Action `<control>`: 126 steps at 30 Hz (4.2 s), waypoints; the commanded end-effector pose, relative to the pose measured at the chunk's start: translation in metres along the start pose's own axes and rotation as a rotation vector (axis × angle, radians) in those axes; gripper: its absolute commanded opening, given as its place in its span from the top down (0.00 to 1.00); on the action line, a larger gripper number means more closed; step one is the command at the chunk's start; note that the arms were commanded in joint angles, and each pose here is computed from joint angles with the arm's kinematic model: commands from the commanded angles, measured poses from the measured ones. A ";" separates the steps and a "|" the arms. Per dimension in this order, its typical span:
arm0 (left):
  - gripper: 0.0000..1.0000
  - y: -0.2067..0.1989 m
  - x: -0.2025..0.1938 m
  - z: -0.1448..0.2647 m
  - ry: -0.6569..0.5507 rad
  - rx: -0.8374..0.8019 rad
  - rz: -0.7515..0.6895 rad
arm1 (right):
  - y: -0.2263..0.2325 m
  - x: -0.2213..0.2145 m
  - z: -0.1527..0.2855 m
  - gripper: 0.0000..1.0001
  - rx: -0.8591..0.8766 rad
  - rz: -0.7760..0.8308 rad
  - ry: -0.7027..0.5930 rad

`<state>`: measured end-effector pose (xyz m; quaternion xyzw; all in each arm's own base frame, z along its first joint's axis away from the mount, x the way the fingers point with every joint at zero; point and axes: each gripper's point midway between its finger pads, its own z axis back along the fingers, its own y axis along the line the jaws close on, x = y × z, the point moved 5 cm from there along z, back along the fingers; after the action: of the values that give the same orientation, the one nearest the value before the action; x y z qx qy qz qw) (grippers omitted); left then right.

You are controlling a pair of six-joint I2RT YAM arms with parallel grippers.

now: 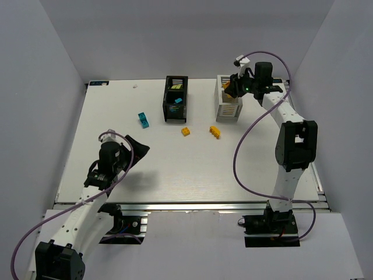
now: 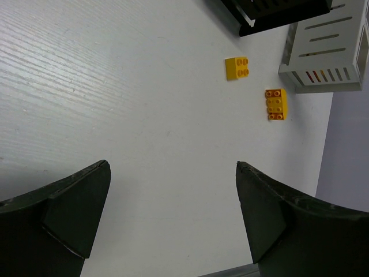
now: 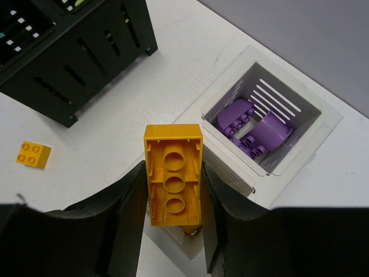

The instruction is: Sort the legos into containers by color

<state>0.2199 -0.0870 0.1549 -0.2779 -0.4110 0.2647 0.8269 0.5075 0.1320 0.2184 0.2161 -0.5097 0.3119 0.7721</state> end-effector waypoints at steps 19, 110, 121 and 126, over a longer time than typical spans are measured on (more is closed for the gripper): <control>0.58 -0.025 0.062 -0.050 0.003 0.230 -0.203 | 0.032 0.047 0.055 0.12 0.150 0.352 -0.111; 0.92 -0.164 0.018 0.042 0.171 -0.984 0.071 | 0.339 0.036 0.080 0.16 1.243 -0.513 0.121; 0.92 -0.161 0.011 0.038 0.179 -0.959 0.077 | 0.347 0.039 0.065 0.31 1.190 -0.561 0.144; 0.91 -0.160 0.010 0.038 0.178 -0.960 0.081 | 0.348 0.032 0.061 0.77 1.174 -0.585 0.162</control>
<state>0.2311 -0.1847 0.2795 -0.6588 -0.3915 0.0569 0.6399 0.2288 0.3434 0.2722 0.7078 -0.0933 0.3211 0.6222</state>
